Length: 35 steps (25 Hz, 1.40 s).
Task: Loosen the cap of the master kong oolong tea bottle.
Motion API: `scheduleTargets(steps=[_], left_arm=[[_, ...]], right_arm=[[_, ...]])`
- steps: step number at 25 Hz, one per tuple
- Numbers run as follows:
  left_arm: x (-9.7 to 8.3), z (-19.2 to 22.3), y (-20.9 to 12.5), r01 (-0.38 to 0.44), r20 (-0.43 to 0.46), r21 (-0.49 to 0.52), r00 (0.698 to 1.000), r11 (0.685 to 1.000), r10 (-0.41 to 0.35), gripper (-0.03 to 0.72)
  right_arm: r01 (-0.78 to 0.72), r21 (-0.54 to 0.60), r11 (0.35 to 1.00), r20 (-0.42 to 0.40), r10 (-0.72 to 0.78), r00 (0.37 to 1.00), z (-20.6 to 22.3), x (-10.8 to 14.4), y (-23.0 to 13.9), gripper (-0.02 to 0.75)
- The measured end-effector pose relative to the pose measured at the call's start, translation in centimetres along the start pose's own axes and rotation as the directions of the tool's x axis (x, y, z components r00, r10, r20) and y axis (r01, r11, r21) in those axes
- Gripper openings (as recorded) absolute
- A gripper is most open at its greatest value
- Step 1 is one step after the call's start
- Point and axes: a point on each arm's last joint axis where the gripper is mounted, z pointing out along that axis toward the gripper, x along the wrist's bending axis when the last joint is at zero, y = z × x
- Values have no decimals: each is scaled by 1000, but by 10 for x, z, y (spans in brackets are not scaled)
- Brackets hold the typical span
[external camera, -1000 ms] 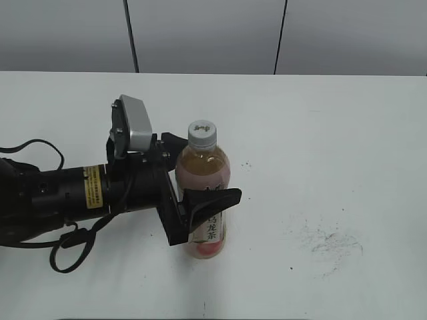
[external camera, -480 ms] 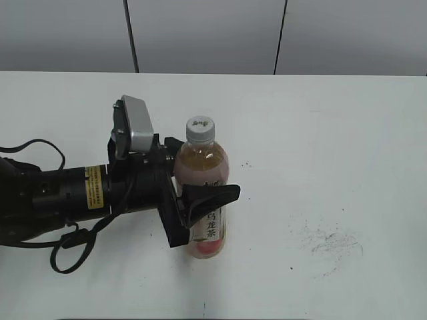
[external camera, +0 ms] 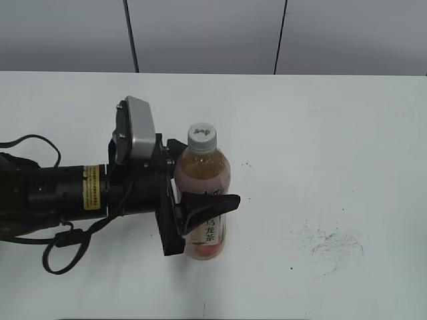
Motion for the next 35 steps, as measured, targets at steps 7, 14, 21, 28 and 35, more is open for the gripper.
scheduleTargets(steps=[7,14,21,28,35], left_arm=[[-3,-5,19,-70,8,-7,998,998,70,447],[-4,-5,16,-81,23,23,997,996,80,447],[-2,-1,2,-27,13,29,1000,999,27,447],[-1,0,-1,0,9,0,1000,1000,0,447],[-1,0,-1,0,9,-1,1000,1000,0,447]], right_arm=[[0,0,1000,0,0,1000,0,0,0,536],[0,0,1000,0,0,1000,0,0,0,536],[0,0,1000,0,0,1000,0,0,0,536],[0,0,1000,0,0,1000,0,0,0,536],[0,0,1000,0,0,1000,0,0,0,536]])
